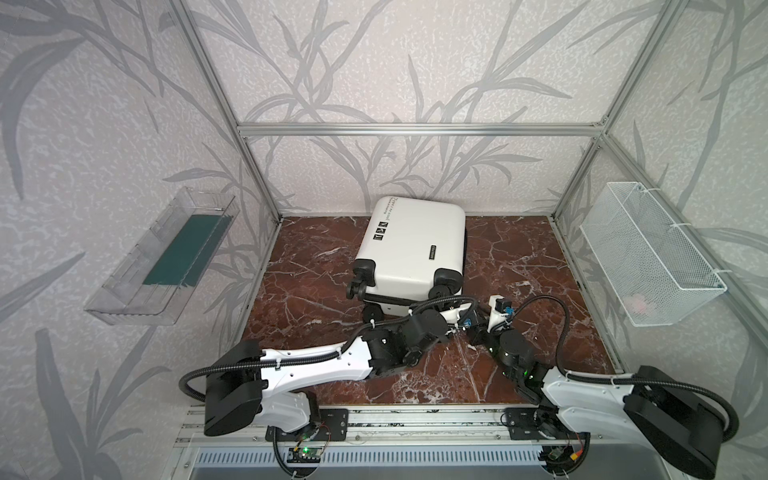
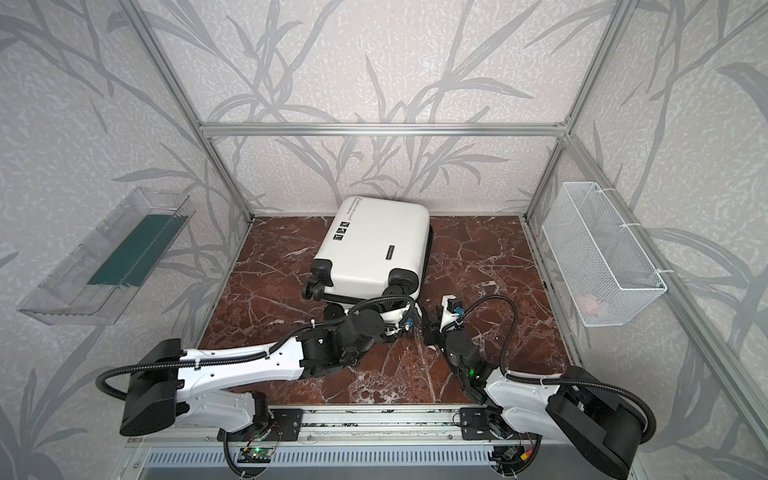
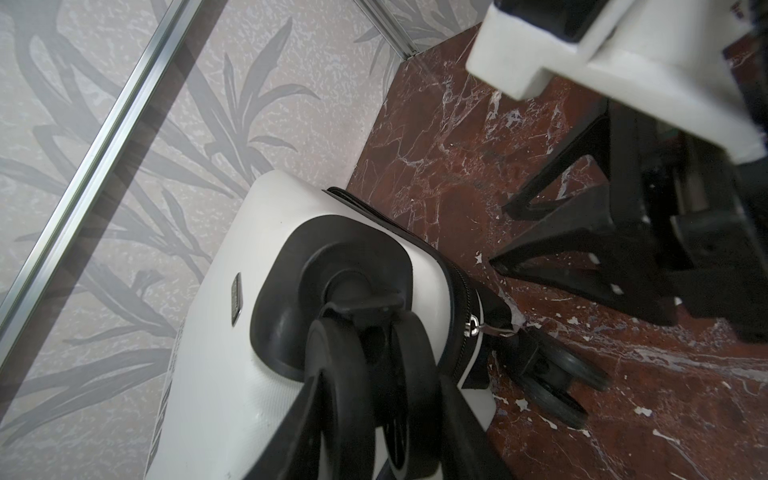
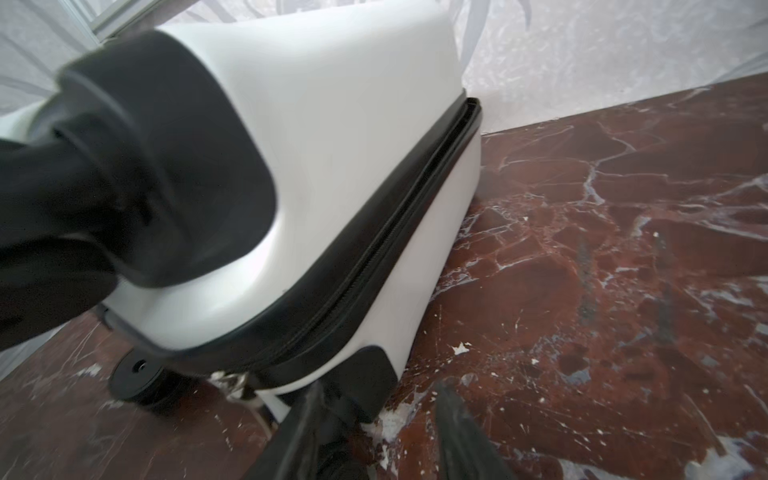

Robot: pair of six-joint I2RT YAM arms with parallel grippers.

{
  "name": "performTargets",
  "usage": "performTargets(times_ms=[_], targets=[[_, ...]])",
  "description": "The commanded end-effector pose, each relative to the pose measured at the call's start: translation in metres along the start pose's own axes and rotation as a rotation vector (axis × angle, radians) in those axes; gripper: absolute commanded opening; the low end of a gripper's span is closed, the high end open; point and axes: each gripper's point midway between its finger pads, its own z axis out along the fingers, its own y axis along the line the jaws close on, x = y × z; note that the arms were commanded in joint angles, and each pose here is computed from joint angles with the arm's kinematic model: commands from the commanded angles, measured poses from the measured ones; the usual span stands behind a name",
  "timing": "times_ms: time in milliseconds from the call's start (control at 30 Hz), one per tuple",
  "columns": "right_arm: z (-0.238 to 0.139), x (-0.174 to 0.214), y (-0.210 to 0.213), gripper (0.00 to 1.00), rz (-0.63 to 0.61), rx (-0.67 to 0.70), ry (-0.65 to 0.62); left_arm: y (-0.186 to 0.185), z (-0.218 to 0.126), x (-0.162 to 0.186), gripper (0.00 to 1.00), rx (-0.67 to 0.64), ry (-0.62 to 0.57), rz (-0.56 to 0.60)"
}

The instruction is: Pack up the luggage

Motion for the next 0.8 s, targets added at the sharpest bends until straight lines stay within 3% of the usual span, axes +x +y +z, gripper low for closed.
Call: performTargets(times_ms=[0,767], targets=[[-0.006,0.008,0.013,0.49,-0.075,-0.093,0.056,0.037,-0.015,-0.029,0.0,-0.088,-0.099,-0.112],[0.025,0.013,0.043,0.52,-0.107,-0.181,0.086,0.033,-0.009,-0.031,0.0,-0.08,-0.092,-0.108]])
